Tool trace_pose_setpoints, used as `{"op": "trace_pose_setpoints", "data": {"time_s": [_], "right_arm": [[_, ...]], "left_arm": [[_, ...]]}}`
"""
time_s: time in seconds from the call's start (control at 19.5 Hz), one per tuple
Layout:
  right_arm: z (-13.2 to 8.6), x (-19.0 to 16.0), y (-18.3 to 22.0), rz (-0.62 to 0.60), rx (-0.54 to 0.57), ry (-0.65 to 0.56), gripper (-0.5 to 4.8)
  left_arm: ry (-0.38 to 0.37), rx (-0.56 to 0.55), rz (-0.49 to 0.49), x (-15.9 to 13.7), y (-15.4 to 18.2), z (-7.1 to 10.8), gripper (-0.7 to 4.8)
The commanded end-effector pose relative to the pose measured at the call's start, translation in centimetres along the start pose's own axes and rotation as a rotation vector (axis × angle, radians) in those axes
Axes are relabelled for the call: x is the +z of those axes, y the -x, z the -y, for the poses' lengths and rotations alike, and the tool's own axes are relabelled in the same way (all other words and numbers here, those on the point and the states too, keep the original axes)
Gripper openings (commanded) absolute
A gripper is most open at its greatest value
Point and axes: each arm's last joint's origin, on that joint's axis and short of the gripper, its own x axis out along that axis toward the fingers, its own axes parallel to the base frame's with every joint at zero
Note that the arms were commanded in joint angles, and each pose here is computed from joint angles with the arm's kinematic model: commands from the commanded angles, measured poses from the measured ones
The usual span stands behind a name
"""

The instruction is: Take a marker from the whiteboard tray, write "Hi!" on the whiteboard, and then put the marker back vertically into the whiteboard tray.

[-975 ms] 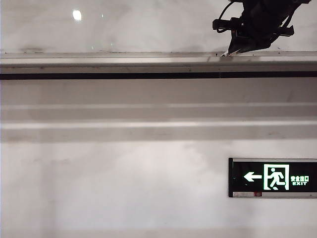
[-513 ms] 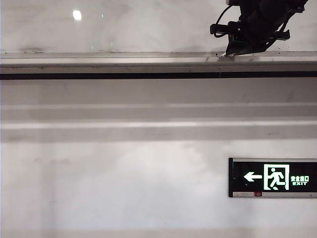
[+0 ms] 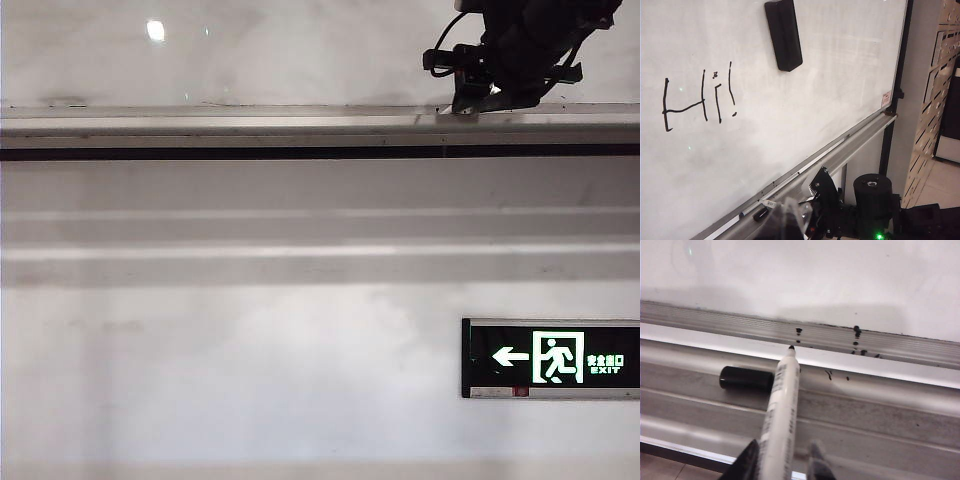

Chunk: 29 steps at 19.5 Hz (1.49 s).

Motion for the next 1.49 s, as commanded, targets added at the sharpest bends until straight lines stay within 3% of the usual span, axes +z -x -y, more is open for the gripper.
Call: {"op": "trace_pose_setpoints", "data": {"time_s": [0.05, 0.51, 0.77, 0.82, 0.87, 0.92, 1.03, 1.18, 1.28, 1.39, 1.49], "right_arm": [[-0.1, 0.3, 0.0, 0.023, 0.005, -0.002, 1.62], [-0.1, 1.8, 0.7, 0.126, 0.012, -0.008, 1.8], [-0.2, 4.4, 3.1, 0.219, 0.018, -0.013, 1.8], [-0.2, 5.3, 4.0, 0.249, 0.02, -0.015, 1.5], [-0.2, 6.2, 5.1, 0.283, 0.022, -0.016, 0.17], [-0.1, 7.0, 6.1, 0.315, 0.019, -0.019, -0.01], [0.0, 9.1, 9.1, 0.395, 0.007, -0.027, -0.01], [0.1, 11.5, 14.4, 0.471, 0.013, -0.033, -0.01], [0.2, 11.7, 18.1, 0.413, 0.035, -0.022, -0.01], [0.4, 11.0, 20.9, 0.323, 0.042, 0.09, -0.01], [0.6, 9.3, 23.0, 0.315, 0.038, 0.119, -0.02]], "left_arm": [[0.0, -0.006, 0.008, 0.2, 0.1, 0.1, -0.06], [0.005, -0.006, -0.005, 0.1, 0.1, 0.1, -0.06], [-0.009, -0.002, 0.029, 0.4, 0.2, 0.1, -0.06], [-0.015, 0.011, 0.046, 0.6, 0.2, 0.0, -0.06], [-0.017, 0.06, 0.054, 0.7, 0.2, -0.1, -0.06], [-0.006, 0.105, 0.051, 0.7, 0.2, -0.3, -0.06], [0.05, 0.169, 0.047, 0.6, 0.2, -0.4, -0.06], [0.052, 0.182, 0.044, 0.6, 0.3, -0.4, -0.06], [0.057, 0.188, 0.028, 0.8, 1.0, 0.2, -0.06], [0.034, 0.249, -0.024, 0.8, 2.3, 1.4, -0.06], [0.029, 0.261, -0.028, 0.5, 3.4, 2.3, -0.06]]}}
